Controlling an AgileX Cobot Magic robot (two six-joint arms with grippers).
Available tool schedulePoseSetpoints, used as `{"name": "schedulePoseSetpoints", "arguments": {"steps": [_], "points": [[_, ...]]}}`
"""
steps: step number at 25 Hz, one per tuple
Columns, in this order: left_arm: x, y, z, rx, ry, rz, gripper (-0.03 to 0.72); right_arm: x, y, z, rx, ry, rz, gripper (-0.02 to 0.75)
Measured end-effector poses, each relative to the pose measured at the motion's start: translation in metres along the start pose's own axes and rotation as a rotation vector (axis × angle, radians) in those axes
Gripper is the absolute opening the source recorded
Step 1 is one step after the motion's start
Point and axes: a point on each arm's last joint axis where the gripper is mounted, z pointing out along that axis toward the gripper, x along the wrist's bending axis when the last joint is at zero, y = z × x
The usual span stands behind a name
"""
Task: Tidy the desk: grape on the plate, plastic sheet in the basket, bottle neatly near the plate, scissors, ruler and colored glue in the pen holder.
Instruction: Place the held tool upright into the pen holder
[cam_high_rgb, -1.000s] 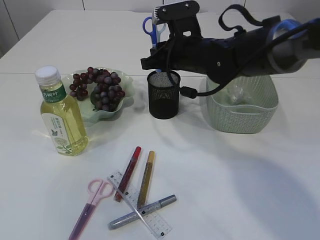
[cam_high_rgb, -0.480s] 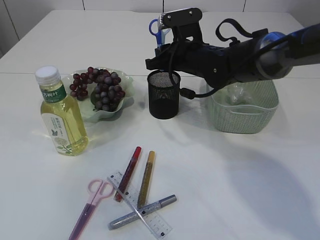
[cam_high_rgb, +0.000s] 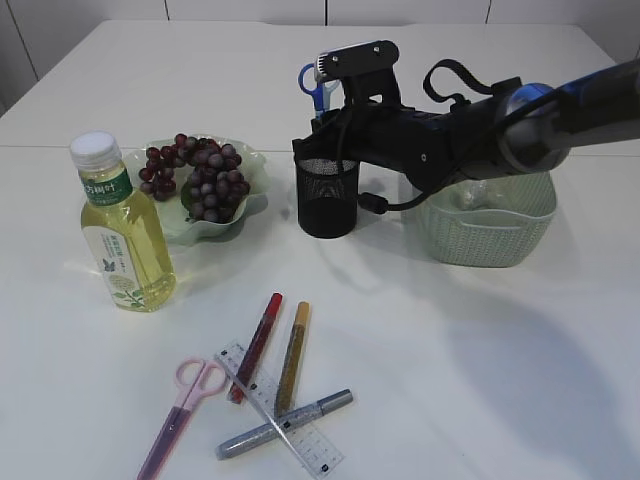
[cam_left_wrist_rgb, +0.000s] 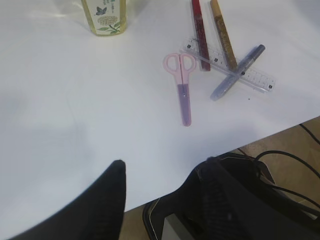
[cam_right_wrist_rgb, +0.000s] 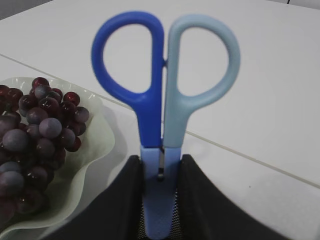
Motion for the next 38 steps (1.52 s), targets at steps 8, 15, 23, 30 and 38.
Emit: {"name": "schedulePoseSetpoints", "arguments": {"steps": [8,15,23,30,38], "points": [[0.0,0.001,0.0,-0.006,-0.002,-0.001,0.362,0.0,0.0,0.0,0.0,-0.003,0.012,0.192],[0.0,0.001,0.0,-0.008,-0.002,-0.001,0.362,0.0,-0.001,0.0,0.016,-0.003,0.018,0.199],[0.0,0.001,0.0,-0.008,-0.002,-0.001,0.362,0.0,-0.004,0.0,0.049,-0.001,0.019,0.242],[-0.001,0.001,0.0,-0.008,-0.012,-0.004,0.362,0.0,-0.006,0.0,0.073,0.001,0.021,0.272],[-0.003,0.001,0.0,-0.009,-0.028,-0.01,0.362,-0.001,0.02,-0.019,0.1,0.007,0.021,0.273]]}}
